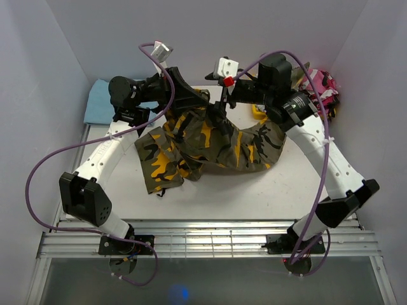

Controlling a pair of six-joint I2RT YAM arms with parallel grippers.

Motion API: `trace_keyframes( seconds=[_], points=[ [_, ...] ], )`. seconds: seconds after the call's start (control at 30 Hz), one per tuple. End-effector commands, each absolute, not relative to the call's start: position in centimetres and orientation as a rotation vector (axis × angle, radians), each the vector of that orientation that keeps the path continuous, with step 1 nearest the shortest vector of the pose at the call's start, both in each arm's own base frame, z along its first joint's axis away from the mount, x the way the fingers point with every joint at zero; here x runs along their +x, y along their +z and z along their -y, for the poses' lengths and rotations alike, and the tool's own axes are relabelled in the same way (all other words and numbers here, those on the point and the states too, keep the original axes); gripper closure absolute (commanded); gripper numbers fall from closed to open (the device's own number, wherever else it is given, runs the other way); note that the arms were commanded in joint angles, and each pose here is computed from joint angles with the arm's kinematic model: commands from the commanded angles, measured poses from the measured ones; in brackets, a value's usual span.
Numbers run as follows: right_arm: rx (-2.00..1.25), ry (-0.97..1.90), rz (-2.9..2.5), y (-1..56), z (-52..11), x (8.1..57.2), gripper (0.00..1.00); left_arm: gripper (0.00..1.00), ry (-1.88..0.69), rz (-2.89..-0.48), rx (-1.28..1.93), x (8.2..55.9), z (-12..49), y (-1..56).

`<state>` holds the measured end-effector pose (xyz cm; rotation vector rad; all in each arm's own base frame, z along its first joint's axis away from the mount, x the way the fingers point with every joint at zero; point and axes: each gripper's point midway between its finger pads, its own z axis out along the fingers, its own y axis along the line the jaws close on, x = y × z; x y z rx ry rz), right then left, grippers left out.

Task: Fold and stack the trousers
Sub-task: Flatten the trousers out

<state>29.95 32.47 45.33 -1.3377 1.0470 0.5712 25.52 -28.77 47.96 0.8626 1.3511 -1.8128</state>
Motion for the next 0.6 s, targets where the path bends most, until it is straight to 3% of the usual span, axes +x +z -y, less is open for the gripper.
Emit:
trace_keyframes(
  seconds=[0.0,0.1,0.2,0.3,0.33,0.37,0.4,0.47,0.53,0.57],
  points=[
    [-1.418,0.699,-1.039,44.5,-34.6,29.3,0.1,1.0,-1.763,-1.194,0.958,21.3,27.5,51.5],
    [-1.474,0.787,-1.012,44.3,-36.1,27.4,0.02,1.0,-1.751,-1.173,0.954,21.2,27.1,51.9],
    [-1.533,0.847,-0.996,43.4,-37.2,24.9,0.15,1.0,-1.717,-1.145,0.886,22.3,25.8,52.9],
    [-1.538,0.877,-0.988,42.8,-37.6,23.4,0.43,1.0,-1.681,-1.131,0.83,23.8,24.4,53.8],
    [-1.527,0.886,-1.006,42.8,-37.6,23.3,0.74,1.0,-1.668,-1.123,0.827,23.9,24.1,54.0],
    [-1.506,0.883,-1.008,43.5,-37.7,23.5,0.91,1.0,-1.652,-1.123,0.811,24.4,23.7,54.2],
    [-1.485,0.88,-1.017,44.0,-37.8,23.7,0.92,1.0,-1.637,-1.117,0.799,24.5,23.3,54.4],
    [-1.411,0.857,-1.065,45.2,-37.8,24.8,0.92,0.76,-1.588,-1.132,0.733,25.9,21.3,54.4],
    [-1.298,0.8,-1.059,48.4,-38.0,26.7,0.92,0.4,-1.545,-1.137,0.609,26.9,18.9,55.3],
    [-1.259,0.802,-1.056,49.6,-38.1,27.0,0.92,0.32,-1.461,-1.174,0.476,29.3,15.3,54.6]
  ],
)
